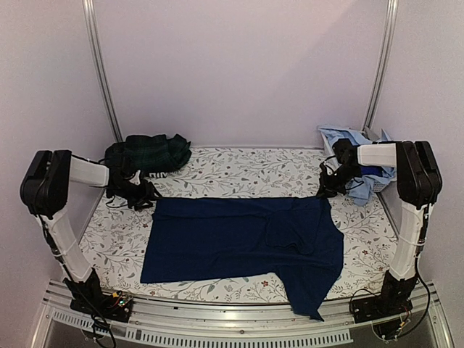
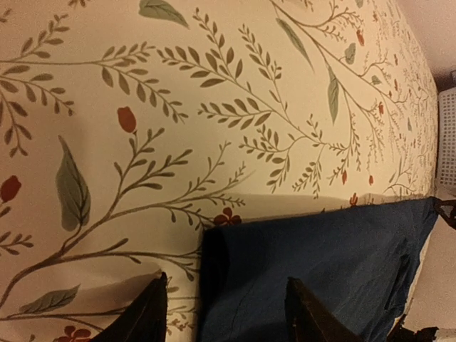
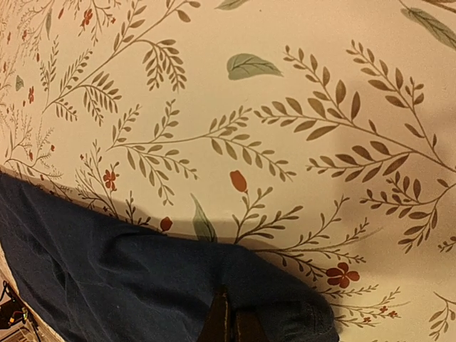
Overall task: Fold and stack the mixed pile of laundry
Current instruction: Move the 1/3-folded T-shirt to the center of the board.
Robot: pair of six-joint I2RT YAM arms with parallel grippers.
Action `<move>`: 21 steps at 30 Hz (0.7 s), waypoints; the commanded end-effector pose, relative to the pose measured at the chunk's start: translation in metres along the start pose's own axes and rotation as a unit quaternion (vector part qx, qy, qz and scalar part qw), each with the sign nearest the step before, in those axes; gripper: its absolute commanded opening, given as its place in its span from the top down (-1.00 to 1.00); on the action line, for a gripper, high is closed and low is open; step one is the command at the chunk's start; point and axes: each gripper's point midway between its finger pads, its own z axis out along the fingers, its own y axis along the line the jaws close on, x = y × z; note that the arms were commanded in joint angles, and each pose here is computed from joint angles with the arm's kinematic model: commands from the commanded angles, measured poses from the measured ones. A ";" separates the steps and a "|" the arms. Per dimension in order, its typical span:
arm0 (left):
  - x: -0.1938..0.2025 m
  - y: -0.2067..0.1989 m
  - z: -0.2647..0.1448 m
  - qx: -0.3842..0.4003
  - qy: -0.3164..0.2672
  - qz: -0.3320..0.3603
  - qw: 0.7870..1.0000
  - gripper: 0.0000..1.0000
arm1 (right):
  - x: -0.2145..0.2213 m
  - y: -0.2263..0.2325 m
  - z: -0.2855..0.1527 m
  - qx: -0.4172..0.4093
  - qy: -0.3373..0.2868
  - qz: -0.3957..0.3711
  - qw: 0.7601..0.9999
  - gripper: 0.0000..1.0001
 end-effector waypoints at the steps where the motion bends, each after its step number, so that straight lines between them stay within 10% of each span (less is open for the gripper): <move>1: -0.010 -0.009 0.006 0.023 -0.004 0.011 1.000 -0.07 | -0.011 -0.009 0.001 0.013 -0.014 -0.001 1.000 1.00; 10: -0.010 -0.004 0.012 0.038 0.009 0.009 0.999 1.00 | -0.021 -0.024 -0.008 0.036 -0.036 0.008 0.999 1.00; 21: -0.015 0.019 0.008 0.019 -0.011 -0.012 1.000 1.00 | -0.042 -0.035 -0.012 0.024 -0.072 0.035 0.997 1.00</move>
